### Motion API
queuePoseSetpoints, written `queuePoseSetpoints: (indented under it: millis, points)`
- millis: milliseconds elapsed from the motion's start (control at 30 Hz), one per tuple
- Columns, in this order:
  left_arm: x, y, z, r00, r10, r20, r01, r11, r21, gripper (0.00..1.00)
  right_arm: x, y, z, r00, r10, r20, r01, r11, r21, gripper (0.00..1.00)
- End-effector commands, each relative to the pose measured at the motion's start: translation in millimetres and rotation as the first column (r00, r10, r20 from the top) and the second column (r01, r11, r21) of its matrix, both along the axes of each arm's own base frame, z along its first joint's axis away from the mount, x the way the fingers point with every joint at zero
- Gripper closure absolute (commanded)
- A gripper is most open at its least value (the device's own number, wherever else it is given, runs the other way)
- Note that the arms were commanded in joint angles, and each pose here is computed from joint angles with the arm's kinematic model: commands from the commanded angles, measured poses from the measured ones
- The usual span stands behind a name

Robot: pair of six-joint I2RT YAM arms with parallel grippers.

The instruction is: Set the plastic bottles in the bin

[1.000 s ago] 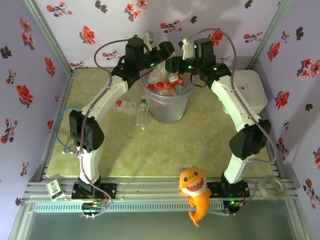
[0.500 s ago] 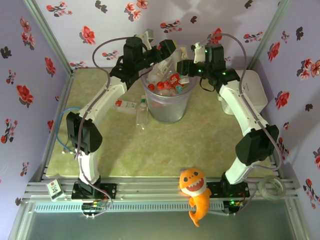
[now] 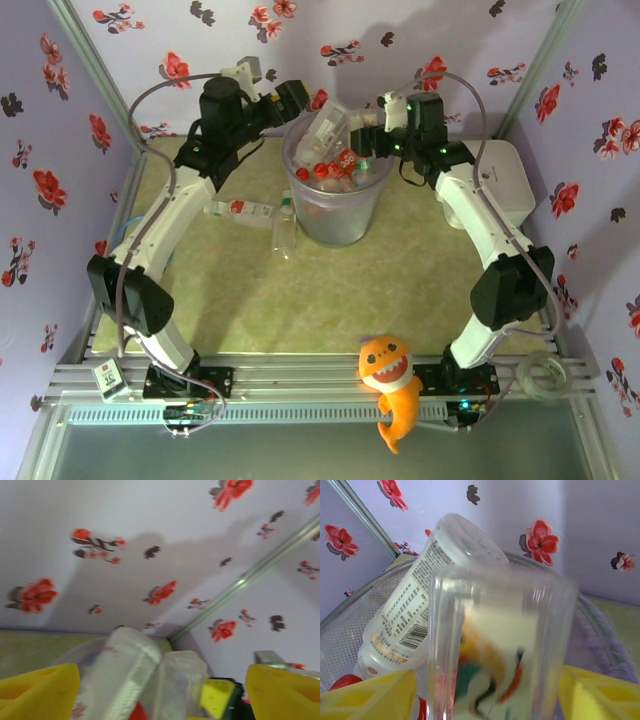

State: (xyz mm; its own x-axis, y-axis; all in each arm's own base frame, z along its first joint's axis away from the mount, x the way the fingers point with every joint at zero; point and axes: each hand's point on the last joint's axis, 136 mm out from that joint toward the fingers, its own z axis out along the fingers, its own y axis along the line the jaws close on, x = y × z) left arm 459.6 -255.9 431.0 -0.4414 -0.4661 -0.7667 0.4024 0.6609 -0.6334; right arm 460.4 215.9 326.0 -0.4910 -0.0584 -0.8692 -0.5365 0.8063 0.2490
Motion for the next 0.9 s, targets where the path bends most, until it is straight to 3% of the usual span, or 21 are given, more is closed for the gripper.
queuePoseSetpoints:
  millis: [0,167,367,867]
  points:
    - [1,23,-31,0.996,0.092,-0.019,-0.088,0.983,0.161,0.14,-11,0,30,0.998,0.023,0.063,-0.022,1.0,-0.009,0.24]
    - [6,32,-70,0.986,0.149,-0.075,-0.127,0.963,0.239,0.21,-7,-14,54,0.997,-0.066,0.04,0.067,0.997,-0.03,0.31]
    - [9,37,-106,0.973,0.188,-0.134,-0.145,0.949,0.279,0.32,-10,1,30,0.995,-0.062,-0.078,0.055,0.995,-0.082,0.5]
    - [15,31,-125,0.966,0.19,-0.174,-0.138,0.953,0.27,0.36,-9,34,-54,0.95,-0.005,-0.313,-0.023,0.996,-0.085,0.57]
